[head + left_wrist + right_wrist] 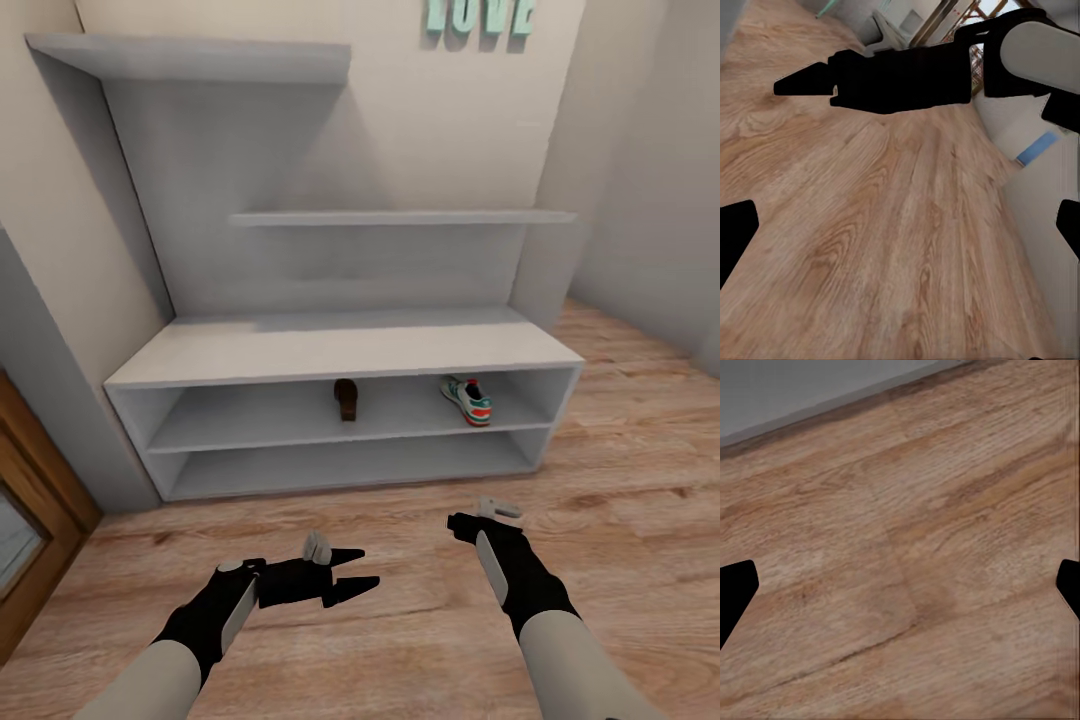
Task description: Pick up the two gym shoes and the two sandals from the corridor floor and place them onto the hallstand (shoe rack) in the corridor, making sure they are on the rack and not on the floor. Arrange them so the two gym shoes are next to each other and the two sandals are next to each other.
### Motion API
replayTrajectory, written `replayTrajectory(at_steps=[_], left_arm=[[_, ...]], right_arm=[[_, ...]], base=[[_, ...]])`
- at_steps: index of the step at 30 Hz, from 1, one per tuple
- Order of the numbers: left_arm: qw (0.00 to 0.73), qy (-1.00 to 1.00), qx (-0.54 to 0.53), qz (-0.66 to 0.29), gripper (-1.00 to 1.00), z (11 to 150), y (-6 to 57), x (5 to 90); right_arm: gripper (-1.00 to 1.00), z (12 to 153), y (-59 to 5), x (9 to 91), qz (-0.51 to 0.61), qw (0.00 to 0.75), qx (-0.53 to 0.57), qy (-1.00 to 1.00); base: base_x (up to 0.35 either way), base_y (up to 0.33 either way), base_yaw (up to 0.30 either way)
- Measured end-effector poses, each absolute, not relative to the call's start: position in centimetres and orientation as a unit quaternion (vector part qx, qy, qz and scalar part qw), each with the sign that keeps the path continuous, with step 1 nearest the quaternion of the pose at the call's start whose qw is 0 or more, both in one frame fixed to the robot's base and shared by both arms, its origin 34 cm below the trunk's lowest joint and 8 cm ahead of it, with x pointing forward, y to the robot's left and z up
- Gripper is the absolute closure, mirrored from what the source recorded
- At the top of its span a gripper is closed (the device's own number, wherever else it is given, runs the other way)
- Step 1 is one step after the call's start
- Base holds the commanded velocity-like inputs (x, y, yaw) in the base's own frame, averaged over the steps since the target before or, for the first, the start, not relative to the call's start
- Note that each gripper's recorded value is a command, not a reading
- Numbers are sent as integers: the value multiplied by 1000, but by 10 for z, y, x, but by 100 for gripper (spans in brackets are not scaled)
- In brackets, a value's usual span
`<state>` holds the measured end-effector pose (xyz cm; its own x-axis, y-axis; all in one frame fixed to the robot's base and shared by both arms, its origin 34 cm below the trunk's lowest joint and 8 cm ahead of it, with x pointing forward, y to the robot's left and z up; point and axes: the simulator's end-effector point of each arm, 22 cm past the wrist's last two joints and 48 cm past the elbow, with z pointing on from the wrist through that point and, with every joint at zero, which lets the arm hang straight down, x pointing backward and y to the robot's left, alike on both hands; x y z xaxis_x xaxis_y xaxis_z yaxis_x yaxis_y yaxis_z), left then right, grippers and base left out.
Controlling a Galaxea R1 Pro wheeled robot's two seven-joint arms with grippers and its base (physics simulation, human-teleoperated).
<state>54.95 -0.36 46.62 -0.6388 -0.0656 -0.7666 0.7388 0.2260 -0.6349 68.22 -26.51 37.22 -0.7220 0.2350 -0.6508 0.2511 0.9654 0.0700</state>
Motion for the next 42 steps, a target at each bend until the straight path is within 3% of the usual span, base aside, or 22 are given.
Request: replayTrajectory(at_steps=[18, 42], left_arm=[[356, 698, 244, -572, -100, 473, -3, 550], [358, 701, 244, -566, -100, 472, 5, 552]], right_arm=[[-100, 382, -266, 685, -9, 357, 133, 925], [-100, 383, -266, 684, -8, 356, 134, 925]], base=[[-142, -109, -174], [-9, -19, -271]])
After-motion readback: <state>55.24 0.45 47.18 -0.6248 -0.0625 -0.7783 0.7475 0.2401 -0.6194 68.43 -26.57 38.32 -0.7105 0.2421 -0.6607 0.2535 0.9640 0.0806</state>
